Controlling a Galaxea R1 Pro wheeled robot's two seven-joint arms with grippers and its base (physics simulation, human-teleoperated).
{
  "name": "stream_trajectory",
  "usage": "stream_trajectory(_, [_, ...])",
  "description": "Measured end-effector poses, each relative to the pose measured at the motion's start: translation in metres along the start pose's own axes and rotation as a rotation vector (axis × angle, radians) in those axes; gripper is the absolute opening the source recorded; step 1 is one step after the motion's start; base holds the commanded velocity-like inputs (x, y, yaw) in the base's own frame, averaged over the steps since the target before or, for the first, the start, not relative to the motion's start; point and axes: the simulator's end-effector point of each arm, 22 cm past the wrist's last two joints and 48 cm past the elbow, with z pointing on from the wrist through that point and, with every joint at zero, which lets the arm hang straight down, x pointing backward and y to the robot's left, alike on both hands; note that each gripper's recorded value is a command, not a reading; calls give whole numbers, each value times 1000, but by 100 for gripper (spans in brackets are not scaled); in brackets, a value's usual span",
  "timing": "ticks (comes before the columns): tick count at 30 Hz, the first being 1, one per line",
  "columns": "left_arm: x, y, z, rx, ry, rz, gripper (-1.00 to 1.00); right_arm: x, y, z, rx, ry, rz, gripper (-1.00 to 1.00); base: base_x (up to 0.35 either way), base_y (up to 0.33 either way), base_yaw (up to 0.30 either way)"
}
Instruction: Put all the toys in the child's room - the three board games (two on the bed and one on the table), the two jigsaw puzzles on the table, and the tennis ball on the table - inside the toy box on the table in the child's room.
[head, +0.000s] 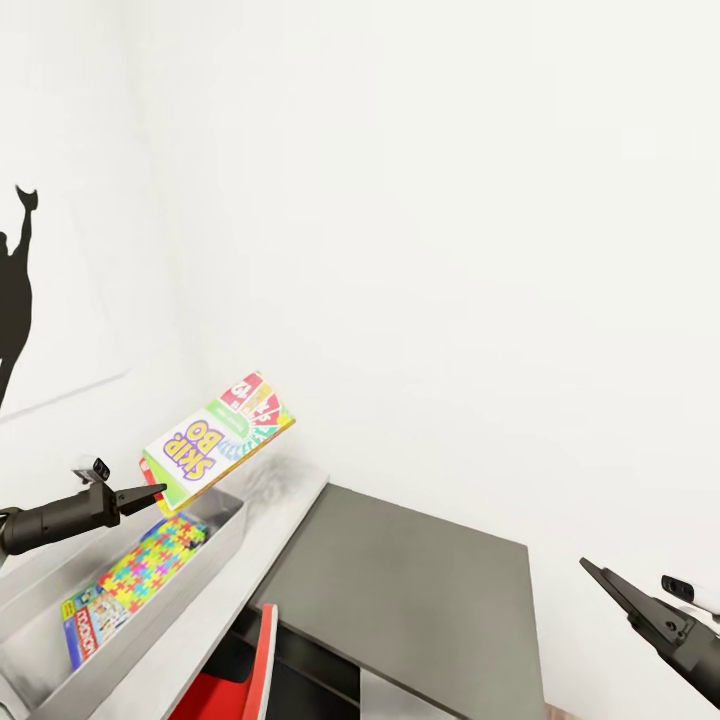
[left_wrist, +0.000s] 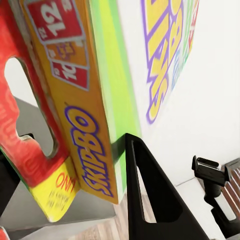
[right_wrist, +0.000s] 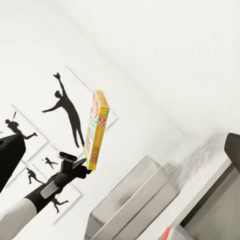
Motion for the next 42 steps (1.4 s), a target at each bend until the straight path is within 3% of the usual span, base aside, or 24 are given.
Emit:
stream_trajectory(38, [0,2,-2,-7,1,-19,-100,0,0,0,1,5,3,100,15,15,0])
stream_trajectory(42, [-1,20,-12,-81,-10,-41,-100,0,0,0,1,6,3,100,0,0,0])
